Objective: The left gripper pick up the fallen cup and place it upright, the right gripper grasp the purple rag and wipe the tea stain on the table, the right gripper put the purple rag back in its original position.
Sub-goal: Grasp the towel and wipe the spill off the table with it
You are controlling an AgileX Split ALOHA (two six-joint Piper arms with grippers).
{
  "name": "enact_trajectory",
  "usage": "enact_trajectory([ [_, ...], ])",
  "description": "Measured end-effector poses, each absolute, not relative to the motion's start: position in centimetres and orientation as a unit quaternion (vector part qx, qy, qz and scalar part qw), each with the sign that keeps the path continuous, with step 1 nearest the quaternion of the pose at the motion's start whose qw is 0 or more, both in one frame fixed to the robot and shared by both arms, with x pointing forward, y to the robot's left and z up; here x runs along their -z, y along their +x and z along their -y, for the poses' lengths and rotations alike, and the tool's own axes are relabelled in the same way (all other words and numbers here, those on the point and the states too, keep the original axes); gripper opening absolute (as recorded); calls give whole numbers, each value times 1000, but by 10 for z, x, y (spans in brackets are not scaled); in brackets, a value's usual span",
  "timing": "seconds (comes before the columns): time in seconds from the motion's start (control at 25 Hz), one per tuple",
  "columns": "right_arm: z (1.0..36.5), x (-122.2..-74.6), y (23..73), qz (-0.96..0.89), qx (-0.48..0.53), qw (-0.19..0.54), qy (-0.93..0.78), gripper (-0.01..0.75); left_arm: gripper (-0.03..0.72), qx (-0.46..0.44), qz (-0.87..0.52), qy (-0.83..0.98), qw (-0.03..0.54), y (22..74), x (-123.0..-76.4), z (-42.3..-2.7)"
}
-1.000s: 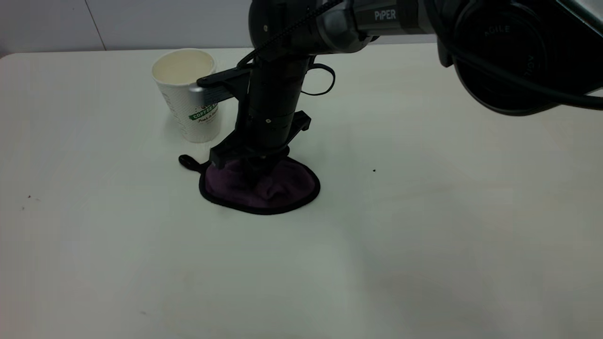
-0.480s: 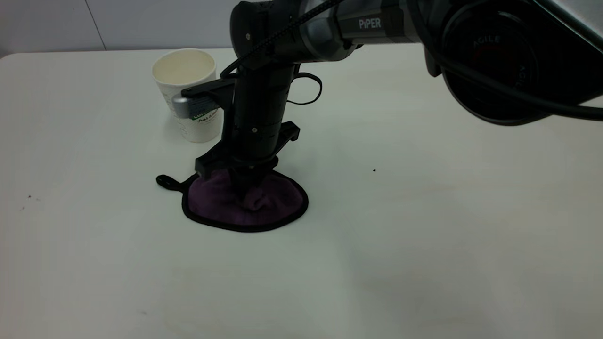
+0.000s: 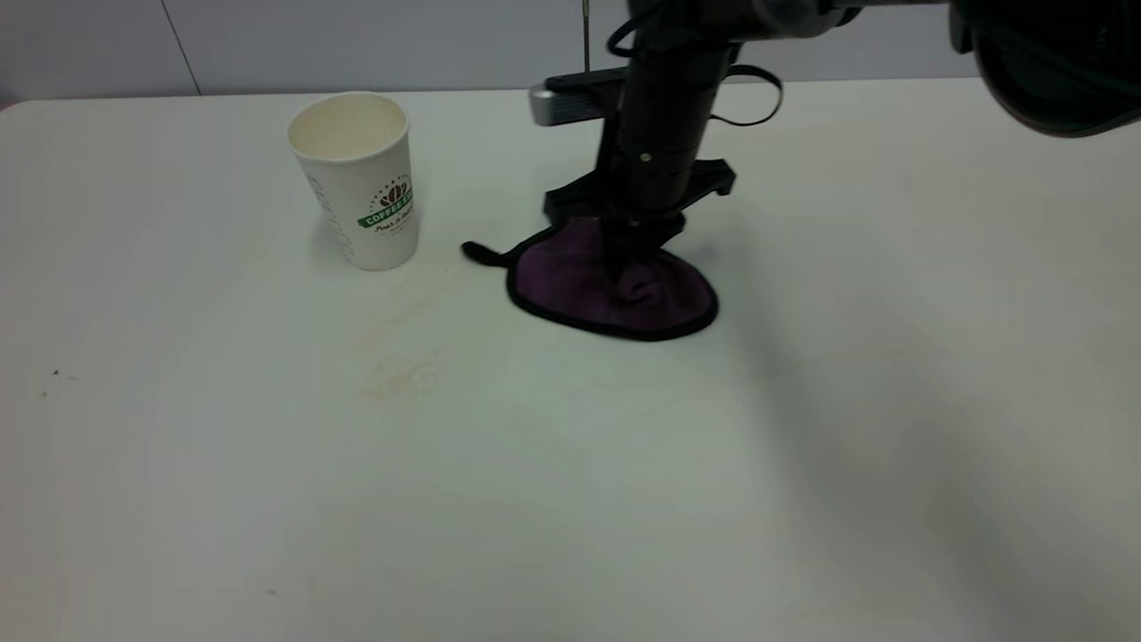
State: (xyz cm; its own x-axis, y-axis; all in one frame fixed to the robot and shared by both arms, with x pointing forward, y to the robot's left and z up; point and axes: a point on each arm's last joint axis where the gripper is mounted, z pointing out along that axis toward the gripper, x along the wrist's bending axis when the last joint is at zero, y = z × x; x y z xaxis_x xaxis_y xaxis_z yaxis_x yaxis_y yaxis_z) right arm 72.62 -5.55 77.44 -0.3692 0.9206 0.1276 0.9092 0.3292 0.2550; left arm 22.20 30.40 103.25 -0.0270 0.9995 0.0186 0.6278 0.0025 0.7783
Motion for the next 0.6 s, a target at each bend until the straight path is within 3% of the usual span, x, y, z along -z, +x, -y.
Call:
enact_trajectory([
  [0.6, 240, -774, 756, -730, -33, -46, 681, 119, 253, -315, -644, 632, 295, 222, -1032, -304],
])
